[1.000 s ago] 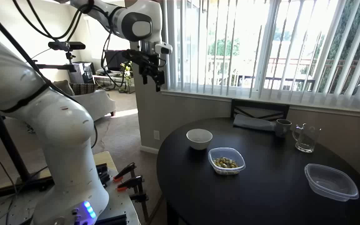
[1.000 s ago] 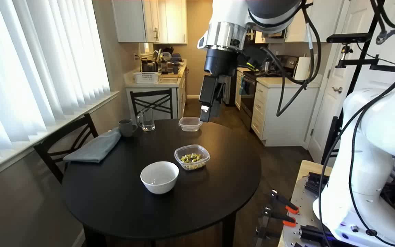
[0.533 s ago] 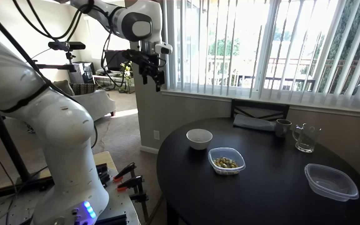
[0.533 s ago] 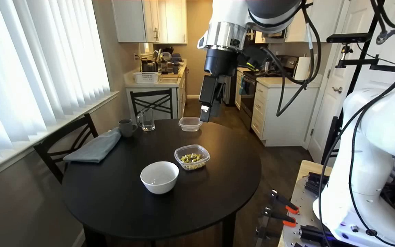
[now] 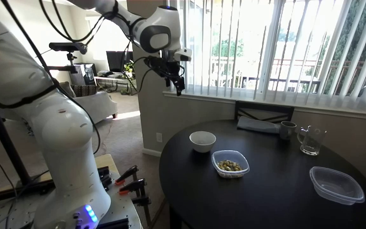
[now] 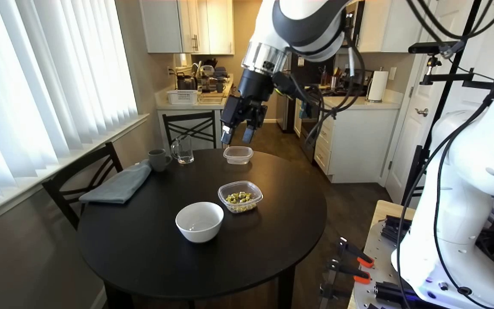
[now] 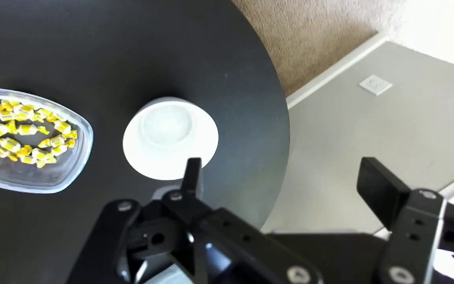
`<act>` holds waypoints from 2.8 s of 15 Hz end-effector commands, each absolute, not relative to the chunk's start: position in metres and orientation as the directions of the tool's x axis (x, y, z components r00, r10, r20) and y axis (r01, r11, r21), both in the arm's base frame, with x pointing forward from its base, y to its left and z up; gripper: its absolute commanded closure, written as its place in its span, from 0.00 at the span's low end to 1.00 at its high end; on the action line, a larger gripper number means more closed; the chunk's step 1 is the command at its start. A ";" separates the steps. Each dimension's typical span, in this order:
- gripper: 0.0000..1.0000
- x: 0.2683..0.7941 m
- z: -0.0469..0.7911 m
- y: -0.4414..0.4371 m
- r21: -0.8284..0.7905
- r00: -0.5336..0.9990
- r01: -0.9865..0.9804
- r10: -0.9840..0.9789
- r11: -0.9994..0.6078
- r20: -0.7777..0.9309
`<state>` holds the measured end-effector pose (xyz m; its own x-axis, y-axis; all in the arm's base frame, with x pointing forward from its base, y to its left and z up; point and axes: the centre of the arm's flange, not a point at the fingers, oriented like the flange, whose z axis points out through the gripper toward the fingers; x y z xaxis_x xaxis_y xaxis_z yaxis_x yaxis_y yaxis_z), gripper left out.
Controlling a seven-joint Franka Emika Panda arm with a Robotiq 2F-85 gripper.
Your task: Pour the lunchbox's contents into the bowl
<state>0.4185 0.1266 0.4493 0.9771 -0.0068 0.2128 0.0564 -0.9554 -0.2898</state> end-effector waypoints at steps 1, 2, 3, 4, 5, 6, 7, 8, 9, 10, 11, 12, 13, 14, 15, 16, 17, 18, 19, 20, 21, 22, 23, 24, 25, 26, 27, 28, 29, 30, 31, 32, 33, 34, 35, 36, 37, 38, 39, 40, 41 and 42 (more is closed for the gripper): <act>0.00 0.493 0.393 0.123 -0.384 0.973 -0.101 -0.172 -0.918 0.155; 0.00 0.505 0.372 0.122 -0.389 0.967 -0.153 -0.219 -0.908 0.132; 0.00 0.515 0.353 0.119 -0.387 0.956 -0.200 -0.266 -0.900 0.123; 0.00 0.521 0.338 0.116 -0.392 0.946 -0.241 -0.305 -0.888 0.109; 0.00 0.527 0.326 0.113 -0.395 0.933 -0.281 -0.346 -0.875 0.103; 0.00 0.529 0.318 0.107 -0.388 0.912 -0.325 -0.394 -0.862 0.110; 0.00 0.534 0.311 0.103 -0.383 0.896 -0.360 -0.430 -0.851 0.114; 0.00 0.534 0.308 0.099 -0.370 0.873 -0.397 -0.470 -0.840 0.131; 0.00 0.536 0.305 0.096 -0.365 0.851 -0.427 -0.504 -0.827 0.148; 0.00 0.533 0.309 0.093 -0.357 0.827 -0.451 -0.533 -0.818 0.176; 0.00 0.534 0.310 0.091 -0.349 0.809 -0.470 -0.554 -0.811 0.196; 0.00 0.536 0.311 0.090 -0.326 0.796 -0.491 -0.568 -0.808 0.210; 0.00 0.538 0.309 0.088 -0.308 0.790 -0.510 -0.579 -0.803 0.202; 0.00 0.539 0.303 0.092 -0.299 0.832 -0.493 -0.543 -0.817 0.112; 0.00 0.536 0.301 0.096 -0.304 0.843 -0.488 -0.532 -0.818 0.081; 0.00 0.535 0.298 0.088 -0.308 0.834 -0.478 -0.536 -0.822 0.135; 0.00 0.534 0.297 0.091 -0.301 0.842 -0.477 -0.527 -0.826 0.111; 0.00 0.534 0.297 0.095 -0.300 0.847 -0.473 -0.521 -0.828 0.104; 0.00 0.534 0.298 0.097 -0.301 0.849 -0.470 -0.518 -0.830 0.102; 0.00 0.534 0.298 0.097 -0.301 0.849 -0.470 -0.518 -0.830 0.102; 0.00 0.534 0.298 0.097 -0.301 0.849 -0.470 -0.518 -0.830 0.102; 0.00 0.534 0.298 0.096 -0.301 0.849 -0.471 -0.519 -0.829 0.102; 0.00 0.534 0.298 0.096 -0.301 0.849 -0.471 -0.519 -0.829 0.102; 0.00 0.534 0.298 0.096 -0.301 0.848 -0.471 -0.519 -0.829 0.102; 0.00 0.546 0.294 0.094 -0.306 0.836 -0.495 -0.542 -0.814 0.090; 0.00 0.569 0.285 0.087 -0.302 0.796 -0.556 -0.601 -0.774 0.076; 0.00 0.577 0.282 0.082 -0.299 0.761 -0.597 -0.644 -0.744 0.080; 0.00 0.585 0.279 0.075 -0.308 0.715 -0.638 -0.691 -0.706 0.103; 0.00 0.595 0.275 0.068 -0.319 0.678 -0.665 -0.725 -0.676 0.123; 0.00 0.604 0.273 0.059 -0.321 0.635 -0.697 -0.760 -0.641 0.138; 0.00 0.612 0.269 0.052 -0.322 0.598 -0.721 -0.786 -0.613 0.157; 0.00 0.620 0.265 0.045 -0.300 0.571 -0.744 -0.802 -0.597 0.178; 0.00 0.626 0.260 0.039 -0.286 0.547 -0.762 -0.814 -0.581 0.197; 0.00 0.634 0.254 0.034 -0.245 0.527 -0.784 -0.820 -0.570 0.223; 0.00 0.642 0.249 0.028 -0.222 0.502 -0.803 -0.829 -0.553 0.247; 0.00 0.651 0.243 0.022 -0.192 0.479 -0.824 -0.836 -0.533 0.267; 0.00 0.658 0.239 0.018 -0.169 0.461 -0.840 -0.842 -0.516 0.280; 0.00 0.664 0.234 0.016 -0.144 0.454 -0.851 -0.845 -0.505 0.284; 0.00 0.668 0.230 0.016 -0.118 0.455 -0.857 -0.845 -0.501 0.280; 0.00 0.672 0.226 0.017 -0.088 0.457 -0.864 -0.845 -0.496 0.276; 0.00 0.675 0.222 0.019 -0.063 0.460 -0.868 -0.846 -0.492 0.268; 0.00 0.678 0.218 0.020 -0.031 0.463 -0.873 -0.848 -0.486 0.258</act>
